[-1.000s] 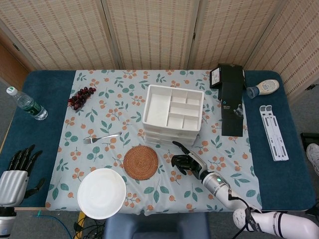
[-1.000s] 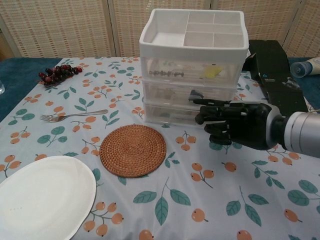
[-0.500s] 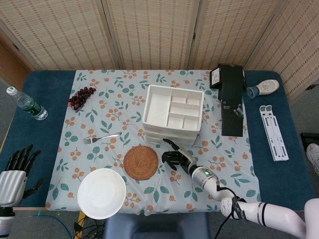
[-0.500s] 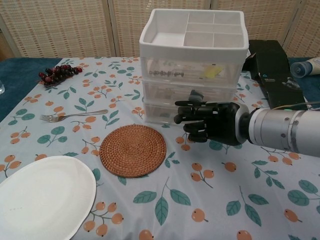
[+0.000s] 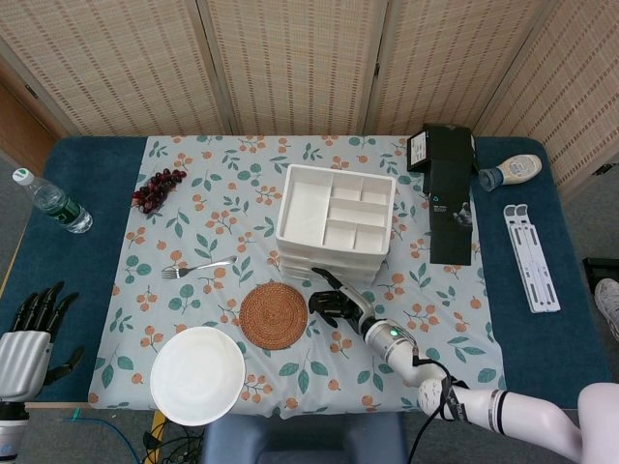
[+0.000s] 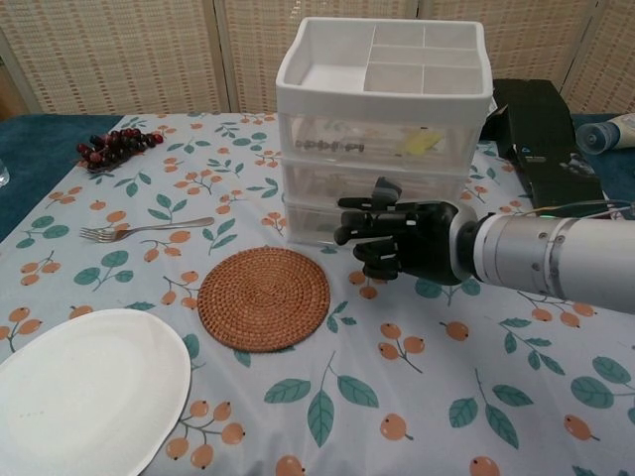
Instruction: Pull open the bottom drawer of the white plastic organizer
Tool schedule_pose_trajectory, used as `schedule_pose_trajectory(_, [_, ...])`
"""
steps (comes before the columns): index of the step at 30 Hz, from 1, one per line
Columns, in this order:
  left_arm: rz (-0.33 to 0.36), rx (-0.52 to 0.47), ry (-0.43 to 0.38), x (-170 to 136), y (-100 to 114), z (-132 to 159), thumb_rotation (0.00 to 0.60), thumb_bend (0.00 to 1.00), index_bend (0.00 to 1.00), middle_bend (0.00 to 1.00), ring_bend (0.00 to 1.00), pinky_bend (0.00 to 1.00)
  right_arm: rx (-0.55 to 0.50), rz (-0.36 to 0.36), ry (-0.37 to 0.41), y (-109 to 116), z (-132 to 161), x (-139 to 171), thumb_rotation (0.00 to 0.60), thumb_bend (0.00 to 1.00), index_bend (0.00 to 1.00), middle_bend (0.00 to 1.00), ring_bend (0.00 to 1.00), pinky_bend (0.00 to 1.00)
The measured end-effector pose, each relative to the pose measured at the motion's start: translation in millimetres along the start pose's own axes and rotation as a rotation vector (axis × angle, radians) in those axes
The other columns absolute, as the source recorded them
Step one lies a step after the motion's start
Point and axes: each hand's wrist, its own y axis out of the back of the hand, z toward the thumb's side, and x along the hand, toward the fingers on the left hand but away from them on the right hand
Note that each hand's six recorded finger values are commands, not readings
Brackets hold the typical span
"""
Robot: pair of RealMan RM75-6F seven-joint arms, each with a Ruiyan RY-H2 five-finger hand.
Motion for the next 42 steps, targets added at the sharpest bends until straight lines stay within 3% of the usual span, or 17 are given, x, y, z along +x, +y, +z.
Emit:
schedule_pose_trajectory(10, [-0.004, 0.004, 0.004, -1, -1, -1, 0.600, 0.29, 0.11, 0.00, 0.02, 0.06, 0.044, 0.010, -0.008, -5, -2, -2, 0.600, 0.58, 0.08, 0.64, 0.80, 0.85])
schedule_pose_trajectory(31, [-0.014, 0.013, 0.002, -2, -3, 0, 0.600, 0.29, 0.11, 0.00, 0.02, 0.06, 0.080, 0.057, -0.034, -18, -19, 16, 0.600, 0.58, 0.09, 0.64, 0.80, 0.85])
schedule_pose_trajectory(36, [-0.015, 0.014, 0.004, -2, -3, -1, 0.600, 0.29, 0.11, 0.00, 0.02, 0.06, 0.213, 0.087, -0.005, -26, -20, 31, 0.600, 0.58, 0.07, 0.63, 0.80, 0.85])
schedule_pose_trajectory(42, [-0.015, 0.011, -0.007, 0, -3, 1, 0.600, 0.29, 0.11, 0.00, 0.02, 0.06, 0.523, 0.030, 0.112, -21, -7, 55, 0.600, 0.58, 0.00, 0.63, 0.80, 0.87])
